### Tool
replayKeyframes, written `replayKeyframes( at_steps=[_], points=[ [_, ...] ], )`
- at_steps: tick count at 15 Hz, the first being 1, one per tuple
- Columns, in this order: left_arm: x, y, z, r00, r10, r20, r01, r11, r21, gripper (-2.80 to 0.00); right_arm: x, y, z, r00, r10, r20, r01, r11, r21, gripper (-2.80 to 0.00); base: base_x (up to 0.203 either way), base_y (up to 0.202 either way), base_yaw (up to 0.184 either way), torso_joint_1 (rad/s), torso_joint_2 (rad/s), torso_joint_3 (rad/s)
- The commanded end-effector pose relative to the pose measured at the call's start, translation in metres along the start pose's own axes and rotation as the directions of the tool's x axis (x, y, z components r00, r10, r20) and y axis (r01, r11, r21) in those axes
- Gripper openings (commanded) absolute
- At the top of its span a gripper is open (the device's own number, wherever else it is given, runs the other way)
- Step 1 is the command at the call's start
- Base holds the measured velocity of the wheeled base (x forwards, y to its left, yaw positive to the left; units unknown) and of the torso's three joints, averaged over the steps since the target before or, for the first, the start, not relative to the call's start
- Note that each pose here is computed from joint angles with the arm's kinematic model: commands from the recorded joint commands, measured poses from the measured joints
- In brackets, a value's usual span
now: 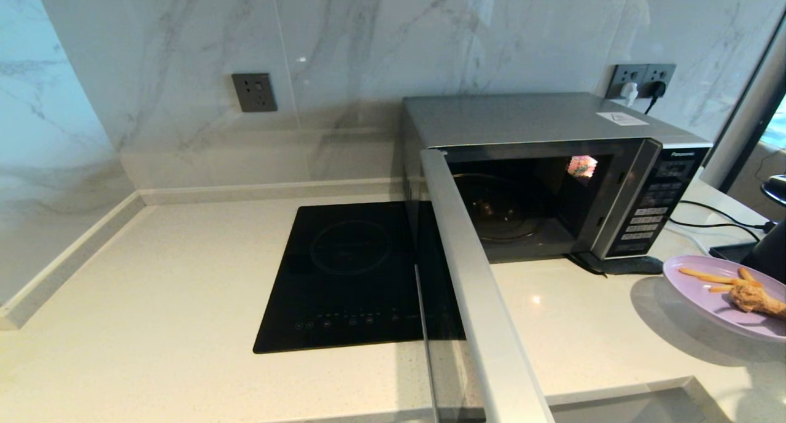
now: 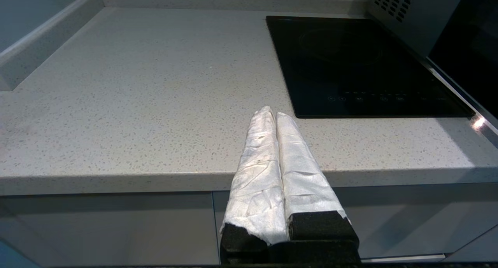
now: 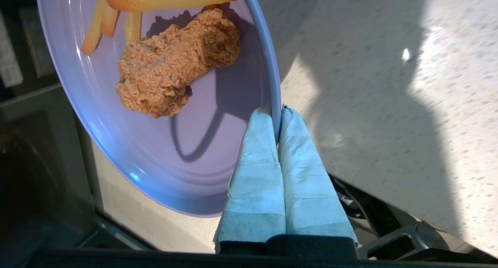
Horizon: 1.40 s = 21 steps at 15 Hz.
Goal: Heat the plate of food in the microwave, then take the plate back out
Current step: Put the plate in the microwave oven
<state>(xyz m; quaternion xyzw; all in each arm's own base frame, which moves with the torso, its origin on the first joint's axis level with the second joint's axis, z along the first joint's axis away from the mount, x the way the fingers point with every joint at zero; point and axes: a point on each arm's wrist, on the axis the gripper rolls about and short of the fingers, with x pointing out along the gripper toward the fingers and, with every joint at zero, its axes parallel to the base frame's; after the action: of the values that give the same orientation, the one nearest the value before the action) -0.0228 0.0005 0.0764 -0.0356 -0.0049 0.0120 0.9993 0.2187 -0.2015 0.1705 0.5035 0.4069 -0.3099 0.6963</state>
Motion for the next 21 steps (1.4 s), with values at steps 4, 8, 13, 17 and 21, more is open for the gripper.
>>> replayKeyframes(
  at_steps=[4, 8, 13, 17, 21],
  points=[
    [0.000, 0.000, 0.000, 1.000, 0.000, -0.001, 0.000, 1.000, -0.001, -2.80, -0.022, 0.035, -0.049, 0.996, 0.085, -0.028, -0.088, 0.983, -0.160, -2.80, 0.000, 0.000, 0.000, 0.000, 0.00, 0.000],
    [0.000, 0.000, 0.000, 1.000, 0.000, -0.001, 0.000, 1.000, -0.001, -2.80, -0.030, 0.059, -0.090, 0.988, 0.115, -0.106, -0.139, 0.956, -0.258, -2.80, 0.000, 0.000, 0.000, 0.000, 0.00, 0.000],
    [0.000, 0.000, 0.000, 1.000, 0.000, -0.001, 0.000, 1.000, -0.001, -2.80, -0.034, 0.096, -0.141, 0.965, 0.146, -0.216, -0.215, 0.915, -0.342, -2.80, 0.000, 0.000, 0.000, 0.000, 0.00, 0.000],
    [0.000, 0.000, 0.000, 1.000, 0.000, -0.001, 0.000, 1.000, -0.001, -2.80, -0.017, 0.130, -0.171, 0.978, 0.144, -0.149, -0.189, 0.915, -0.356, -2.80, 0.000, 0.000, 0.000, 0.000, 0.00, 0.000],
    [0.000, 0.000, 0.000, 1.000, 0.000, -0.001, 0.000, 1.000, -0.001, -2.80, 0.001, 0.157, -0.181, 0.985, 0.162, -0.062, -0.174, 0.933, -0.316, -2.80, 0.000, 0.000, 0.000, 0.000, 0.00, 0.000]
  ],
)
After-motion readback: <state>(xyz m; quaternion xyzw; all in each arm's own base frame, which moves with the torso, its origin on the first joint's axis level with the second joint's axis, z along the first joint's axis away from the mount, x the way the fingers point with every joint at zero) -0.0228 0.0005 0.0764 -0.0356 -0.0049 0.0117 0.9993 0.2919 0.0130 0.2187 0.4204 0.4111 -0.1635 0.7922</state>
